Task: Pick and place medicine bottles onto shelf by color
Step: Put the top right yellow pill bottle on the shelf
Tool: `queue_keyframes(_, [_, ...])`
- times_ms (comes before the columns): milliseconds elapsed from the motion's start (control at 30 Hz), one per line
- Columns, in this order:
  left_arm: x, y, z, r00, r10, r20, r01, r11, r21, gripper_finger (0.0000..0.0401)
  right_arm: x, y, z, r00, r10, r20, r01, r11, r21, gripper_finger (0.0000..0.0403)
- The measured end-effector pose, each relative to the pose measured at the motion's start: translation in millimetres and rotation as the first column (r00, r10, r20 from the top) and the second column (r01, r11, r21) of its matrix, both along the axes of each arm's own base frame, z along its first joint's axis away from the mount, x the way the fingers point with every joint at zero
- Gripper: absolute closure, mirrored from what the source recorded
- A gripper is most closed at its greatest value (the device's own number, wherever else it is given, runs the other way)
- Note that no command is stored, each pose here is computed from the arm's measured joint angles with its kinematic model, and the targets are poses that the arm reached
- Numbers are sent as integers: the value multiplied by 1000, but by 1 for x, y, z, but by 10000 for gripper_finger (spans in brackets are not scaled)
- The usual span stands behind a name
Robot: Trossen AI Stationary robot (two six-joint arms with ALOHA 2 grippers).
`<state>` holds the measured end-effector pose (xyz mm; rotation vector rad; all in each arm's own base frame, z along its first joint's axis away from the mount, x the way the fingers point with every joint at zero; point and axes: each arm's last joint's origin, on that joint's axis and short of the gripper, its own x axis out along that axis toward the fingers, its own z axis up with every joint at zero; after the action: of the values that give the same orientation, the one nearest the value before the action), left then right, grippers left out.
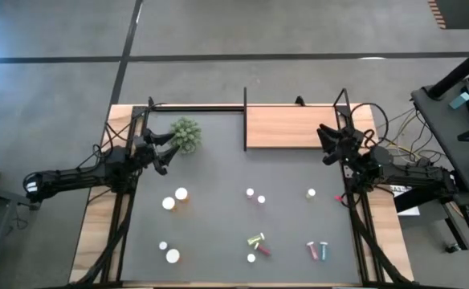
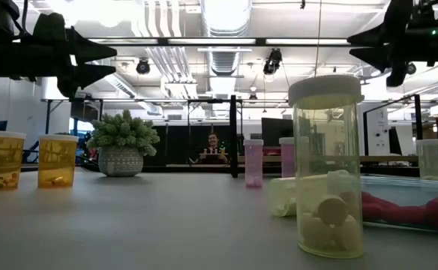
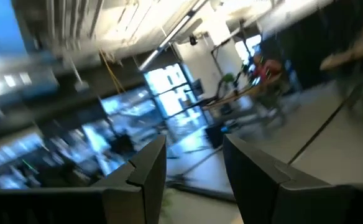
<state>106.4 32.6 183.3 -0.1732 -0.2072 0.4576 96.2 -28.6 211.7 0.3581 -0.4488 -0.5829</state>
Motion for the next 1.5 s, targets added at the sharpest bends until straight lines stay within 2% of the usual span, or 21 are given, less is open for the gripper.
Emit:
queue_keyframes(133, [0,0,0,1000,0,0,0,1000,0,134,0,0,0,991,50,121,-66,988,139,255])
queue_keyframes(267, [0,0,0,1000,0,0,0,1000,0,134,0,0,1,980,68,188,-107,973,206,255])
queue_keyframes(500, [0,0,0,1000,0,0,0,1000,0,134,0,0,0,986,60,155,-88,979,181,255])
queue_keyframes(600, [0,0,0,1000,0,0,0,1000,0,134,1,0,-4,992,51,116,-72,979,190,255])
queue_keyframes(733, [0,0,0,1000,0,0,0,1000,0,134,1,0,-4,991,53,124,-78,976,202,255])
queue_keyframes(833, [0,0,0,1000,0,0,0,1000,0,134,1,0,-2,985,59,165,-96,971,221,255])
queue_keyframes(933, [0,0,0,1000,0,0,0,1000,0,134,0,1,1,963,101,251,-166,953,254,255])
queue_keyframes(1233, [0,0,0,1000,0,0,0,1000,0,134,-3,3,20,928,170,332,-245,949,197,255])
queue_keyframes(1333, [0,0,0,1000,0,0,0,1000,0,134,-1,2,33,954,161,254,-211,960,183,255])
queue_keyframes(1500, [0,0,0,1000,0,0,0,1000,0,134,3,2,61,989,148,-13,-141,965,221,255])
